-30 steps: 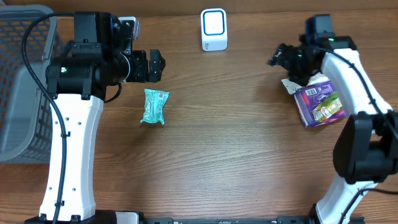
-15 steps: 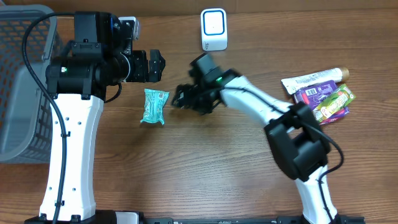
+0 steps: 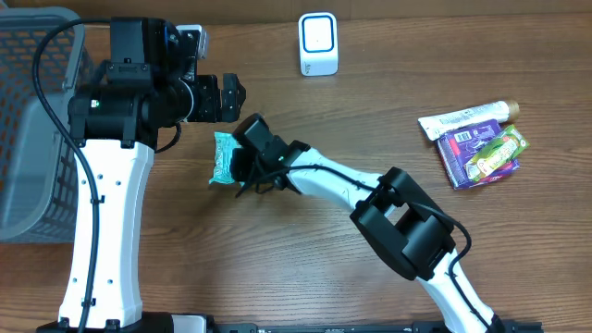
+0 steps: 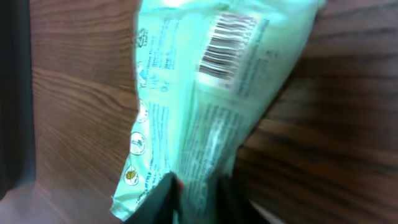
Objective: Scan the item barcode
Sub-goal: 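Grasp the light-green wipes pack with the right gripper, drag it right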
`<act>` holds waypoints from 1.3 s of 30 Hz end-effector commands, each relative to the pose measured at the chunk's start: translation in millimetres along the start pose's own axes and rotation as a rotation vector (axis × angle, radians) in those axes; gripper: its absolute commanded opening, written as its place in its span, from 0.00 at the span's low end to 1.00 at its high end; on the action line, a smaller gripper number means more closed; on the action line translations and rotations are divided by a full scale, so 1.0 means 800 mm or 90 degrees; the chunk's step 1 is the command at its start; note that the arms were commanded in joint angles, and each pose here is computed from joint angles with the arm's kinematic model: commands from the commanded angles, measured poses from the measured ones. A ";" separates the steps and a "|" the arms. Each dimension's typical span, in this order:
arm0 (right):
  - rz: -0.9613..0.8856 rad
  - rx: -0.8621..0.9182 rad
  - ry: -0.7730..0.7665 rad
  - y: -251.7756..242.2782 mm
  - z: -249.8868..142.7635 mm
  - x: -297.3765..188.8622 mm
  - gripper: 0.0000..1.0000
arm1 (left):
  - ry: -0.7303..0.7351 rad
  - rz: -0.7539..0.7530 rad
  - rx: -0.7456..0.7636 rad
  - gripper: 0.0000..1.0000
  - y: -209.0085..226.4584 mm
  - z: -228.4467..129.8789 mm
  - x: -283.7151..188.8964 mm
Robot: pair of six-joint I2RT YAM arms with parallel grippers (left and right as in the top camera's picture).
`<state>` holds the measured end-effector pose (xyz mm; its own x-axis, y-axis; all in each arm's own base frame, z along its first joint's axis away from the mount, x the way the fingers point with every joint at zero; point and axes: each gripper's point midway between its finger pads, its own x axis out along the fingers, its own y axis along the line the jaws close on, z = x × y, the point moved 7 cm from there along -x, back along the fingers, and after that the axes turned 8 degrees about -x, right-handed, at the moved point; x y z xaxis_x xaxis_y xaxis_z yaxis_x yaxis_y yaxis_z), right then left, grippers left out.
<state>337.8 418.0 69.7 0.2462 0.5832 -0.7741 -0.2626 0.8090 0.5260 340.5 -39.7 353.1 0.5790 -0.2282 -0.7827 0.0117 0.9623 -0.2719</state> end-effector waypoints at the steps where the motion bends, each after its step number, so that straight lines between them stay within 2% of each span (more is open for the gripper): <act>1: -0.034 0.002 -0.005 -0.004 -0.007 0.005 0.04 | -0.002 -0.004 -0.008 1.00 -0.002 0.003 0.000; 3: -0.052 0.009 0.028 -0.014 -0.015 0.003 0.04 | -0.002 -0.004 -0.008 1.00 -0.002 0.003 0.000; 7: -0.062 -0.070 0.085 -0.036 -0.007 -0.027 0.04 | -0.003 -0.004 -0.008 1.00 -0.002 0.003 0.000; 12: 0.027 -0.320 0.160 -0.059 0.019 -0.115 0.04 | -0.003 -0.004 -0.008 1.00 -0.002 0.003 0.000; 13: 0.016 -0.397 0.186 -0.072 0.017 -0.131 0.04 | -0.002 -0.004 -0.008 1.00 -0.002 0.003 0.000; 16: -0.054 -0.522 0.264 -0.112 0.009 -0.154 0.10 | -0.002 -0.004 -0.008 1.00 -0.002 0.003 0.000; 18: -0.186 -0.573 0.310 -0.158 0.017 -0.167 0.15 | -0.002 -0.004 -0.008 1.00 -0.002 0.003 0.000; 21: -0.330 -0.571 0.268 -0.194 0.052 -0.180 0.26 | -0.003 -0.004 -0.008 1.00 -0.002 0.003 0.000; 22: -0.383 -0.544 0.226 -0.206 0.071 -0.185 0.34 | -0.002 -0.004 -0.008 1.00 -0.002 0.003 0.000; 24: -0.426 -0.487 0.164 -0.217 0.096 -0.197 0.39 | -0.003 -0.004 -0.007 1.00 -0.002 0.003 0.000; 25: -0.427 -0.470 0.149 -0.218 0.102 -0.202 0.41 | -0.003 -0.004 -0.008 1.00 -0.002 0.003 0.000; 27: -0.419 -0.398 0.104 -0.216 0.117 -0.214 0.57 | -0.002 -0.004 -0.008 1.00 -0.002 0.003 0.000; 28: -0.395 -0.344 0.077 -0.208 0.124 -0.220 0.68 | -0.002 -0.004 -0.008 1.00 -0.002 0.003 0.000; 30: -0.316 -0.305 0.065 -0.189 0.128 -0.221 0.75 | -0.003 -0.004 -0.008 1.00 -0.002 0.003 0.000; 32: -0.270 -0.304 0.070 -0.180 0.125 -0.219 0.76 | -0.002 -0.004 -0.008 1.00 -0.002 0.003 0.000; 35: -0.268 -0.310 0.074 -0.183 0.125 -0.220 0.76 | -0.003 -0.004 -0.008 1.00 -0.002 0.003 0.000; 39: -0.240 -0.399 0.105 -0.193 0.125 -0.225 0.80 | -0.003 -0.004 -0.008 1.00 -0.002 0.003 0.000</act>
<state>423.6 200.0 142.2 0.2781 0.1439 -0.9497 -0.6026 0.7961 -0.0559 340.5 -39.7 353.1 0.5790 -0.2282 -0.7827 0.0117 0.9623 -0.2719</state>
